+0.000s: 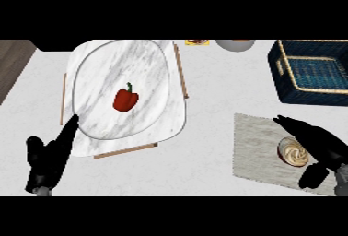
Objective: Pick the cupcake from the placemat and place it in the basket
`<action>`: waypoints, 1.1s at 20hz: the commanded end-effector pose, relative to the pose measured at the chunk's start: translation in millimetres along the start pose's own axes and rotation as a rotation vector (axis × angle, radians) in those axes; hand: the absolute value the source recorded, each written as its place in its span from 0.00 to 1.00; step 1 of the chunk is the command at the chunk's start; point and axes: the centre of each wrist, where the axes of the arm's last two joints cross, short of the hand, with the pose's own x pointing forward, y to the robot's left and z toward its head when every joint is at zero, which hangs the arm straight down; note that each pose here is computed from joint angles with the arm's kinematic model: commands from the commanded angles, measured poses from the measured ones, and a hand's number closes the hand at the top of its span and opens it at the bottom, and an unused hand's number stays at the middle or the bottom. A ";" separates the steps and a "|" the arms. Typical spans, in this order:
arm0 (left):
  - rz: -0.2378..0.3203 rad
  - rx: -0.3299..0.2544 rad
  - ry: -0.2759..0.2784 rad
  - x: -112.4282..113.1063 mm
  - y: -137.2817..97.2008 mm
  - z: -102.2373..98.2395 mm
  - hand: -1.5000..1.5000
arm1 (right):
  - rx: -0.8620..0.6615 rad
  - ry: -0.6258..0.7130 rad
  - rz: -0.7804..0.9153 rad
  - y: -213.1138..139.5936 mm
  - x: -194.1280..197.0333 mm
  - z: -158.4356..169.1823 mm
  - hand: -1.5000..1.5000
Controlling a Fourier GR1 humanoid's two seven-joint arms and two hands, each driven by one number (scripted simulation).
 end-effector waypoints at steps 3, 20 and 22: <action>0.034 -0.031 0.201 -49.2 -5.0 10.9 0.50 | -0.005 -0.033 0.035 -1.8 -1.3 -7.1 1.00; 0.018 -0.030 0.221 -39.6 -9.4 12.1 0.50 | -0.179 -0.015 0.140 8.3 61.8 -28.1 1.00; 0.034 -0.008 0.218 -28.4 1.1 6.2 0.50 | -0.194 0.011 0.113 -0.8 105.1 -28.9 1.00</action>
